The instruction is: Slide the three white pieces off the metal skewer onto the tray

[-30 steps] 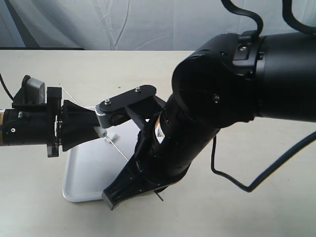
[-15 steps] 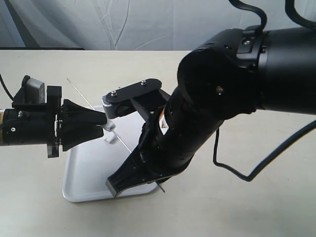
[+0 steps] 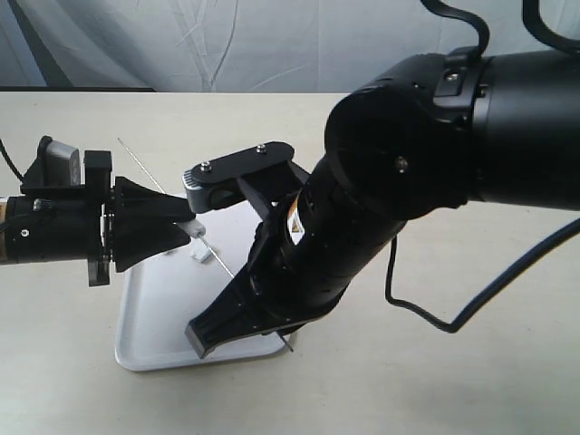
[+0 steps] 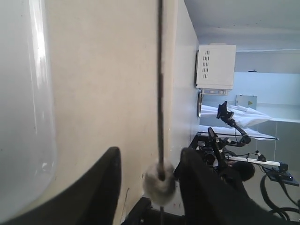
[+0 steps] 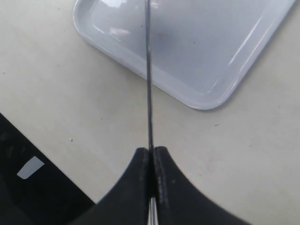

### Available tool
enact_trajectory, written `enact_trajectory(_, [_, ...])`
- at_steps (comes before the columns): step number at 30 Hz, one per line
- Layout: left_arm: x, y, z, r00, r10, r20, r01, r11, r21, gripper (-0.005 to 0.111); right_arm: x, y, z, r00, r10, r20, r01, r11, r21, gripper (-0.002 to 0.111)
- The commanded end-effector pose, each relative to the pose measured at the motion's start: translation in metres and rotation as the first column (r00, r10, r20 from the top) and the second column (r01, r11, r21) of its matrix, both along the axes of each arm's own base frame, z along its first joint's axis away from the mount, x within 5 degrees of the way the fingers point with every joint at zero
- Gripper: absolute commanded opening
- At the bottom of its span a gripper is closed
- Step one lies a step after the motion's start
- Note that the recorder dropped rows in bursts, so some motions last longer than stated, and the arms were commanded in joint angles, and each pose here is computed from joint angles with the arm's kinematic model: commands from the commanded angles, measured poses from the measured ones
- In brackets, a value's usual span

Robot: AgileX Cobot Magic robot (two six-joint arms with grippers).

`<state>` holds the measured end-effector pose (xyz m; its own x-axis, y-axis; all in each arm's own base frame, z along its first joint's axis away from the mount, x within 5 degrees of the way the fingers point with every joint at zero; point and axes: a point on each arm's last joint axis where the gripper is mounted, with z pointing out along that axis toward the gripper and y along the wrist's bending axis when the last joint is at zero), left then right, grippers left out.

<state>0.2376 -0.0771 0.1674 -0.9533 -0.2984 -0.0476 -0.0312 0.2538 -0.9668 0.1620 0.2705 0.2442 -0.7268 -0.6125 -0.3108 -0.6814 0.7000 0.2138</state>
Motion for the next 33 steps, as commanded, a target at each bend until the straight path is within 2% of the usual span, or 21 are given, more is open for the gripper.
enact_trajectory(1, [-0.0014, -0.0013, 0.005, 1.0, 0.008, 0.015, -0.008, 1.0, -0.017, 0.039, 0.0027, 0.0027, -0.0083, 1.0, -0.012, -0.021, 0.012, 1.0, -0.006, -0.001])
enact_trajectory(5, [-0.0013, -0.0013, 0.0055, 1.0, 0.01, 0.016, -0.01, 1.0, -0.018, 0.039, 0.0032, 0.0054, -0.0145, 0.999, -0.015, -0.042, 0.015, 1.0, -0.013, -0.001])
enact_trajectory(11, [-0.0038, -0.0017, 0.0041, 1.0, -0.021, 0.018, 0.021, 1.0, 0.0, 0.032, 0.0048, 0.0072, -0.013, 1.0, -0.017, -0.025, 0.018, 1.0, 0.008, -0.001])
enact_trajectory(25, [-0.0061, -0.0021, 0.0028, 0.999, -0.048, 0.017, 0.048, 0.999, 0.015, 0.033, 0.0055, 0.0077, -0.0127, 1.0, -0.018, -0.018, 0.018, 1.0, 0.014, -0.001])
enact_trajectory(33, [-0.0066, -0.0016, 0.0024, 0.996, -0.068, 0.066, 0.066, 0.997, 0.036, 0.033, 0.005, 0.0071, -0.013, 1.0, -0.016, -0.022, 0.016, 1.0, 0.006, -0.001])
